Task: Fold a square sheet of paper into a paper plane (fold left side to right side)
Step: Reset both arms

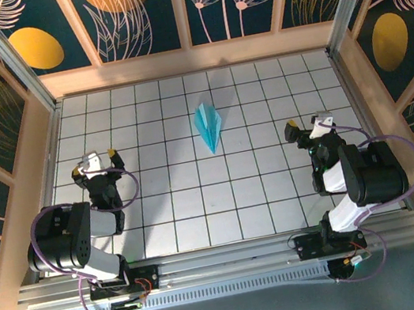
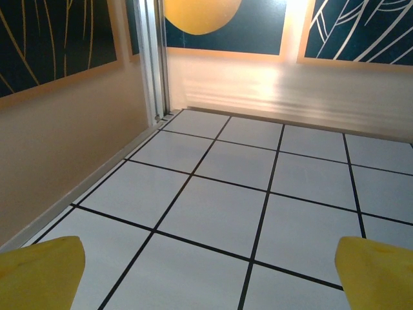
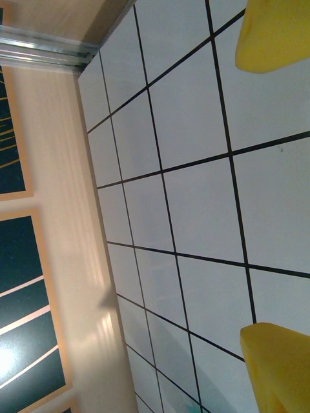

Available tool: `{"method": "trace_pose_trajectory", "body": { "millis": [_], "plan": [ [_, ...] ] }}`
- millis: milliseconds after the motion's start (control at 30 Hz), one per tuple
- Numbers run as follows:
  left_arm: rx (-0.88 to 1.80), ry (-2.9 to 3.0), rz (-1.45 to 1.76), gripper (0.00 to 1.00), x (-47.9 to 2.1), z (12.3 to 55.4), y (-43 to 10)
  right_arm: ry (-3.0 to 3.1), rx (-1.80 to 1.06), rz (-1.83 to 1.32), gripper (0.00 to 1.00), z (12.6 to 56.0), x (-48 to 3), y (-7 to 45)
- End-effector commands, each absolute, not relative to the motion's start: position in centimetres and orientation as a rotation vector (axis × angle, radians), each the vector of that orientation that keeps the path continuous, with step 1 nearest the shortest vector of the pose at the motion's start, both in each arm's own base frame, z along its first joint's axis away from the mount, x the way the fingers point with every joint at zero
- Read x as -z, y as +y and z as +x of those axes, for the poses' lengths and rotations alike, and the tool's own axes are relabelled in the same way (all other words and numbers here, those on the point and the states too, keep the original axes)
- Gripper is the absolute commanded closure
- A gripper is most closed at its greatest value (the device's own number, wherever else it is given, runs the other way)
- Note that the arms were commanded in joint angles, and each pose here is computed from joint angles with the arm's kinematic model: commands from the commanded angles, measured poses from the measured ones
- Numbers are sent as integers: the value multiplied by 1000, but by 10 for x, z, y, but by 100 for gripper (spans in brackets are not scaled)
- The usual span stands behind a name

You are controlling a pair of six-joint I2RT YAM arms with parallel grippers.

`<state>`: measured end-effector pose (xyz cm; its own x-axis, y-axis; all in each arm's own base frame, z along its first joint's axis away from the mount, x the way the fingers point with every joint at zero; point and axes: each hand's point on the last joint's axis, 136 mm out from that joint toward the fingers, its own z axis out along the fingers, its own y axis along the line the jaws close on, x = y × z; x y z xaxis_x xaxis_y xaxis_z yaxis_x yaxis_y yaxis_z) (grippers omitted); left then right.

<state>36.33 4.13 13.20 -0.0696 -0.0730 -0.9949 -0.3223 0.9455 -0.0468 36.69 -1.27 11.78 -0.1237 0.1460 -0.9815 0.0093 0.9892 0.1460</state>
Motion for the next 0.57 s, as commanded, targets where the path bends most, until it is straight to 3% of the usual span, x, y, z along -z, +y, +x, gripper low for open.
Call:
{"method": "trace_pose_trajectory", "body": {
  "millis": [0,533],
  "plan": [
    [-179,1609,-318,1,-140,366,41,1642,-118,112,1,370,-131,-12],
    [-179,1609,-318,1,-140,366,41,1655,-107,103,1,374,-129,-10]
  ]
}}
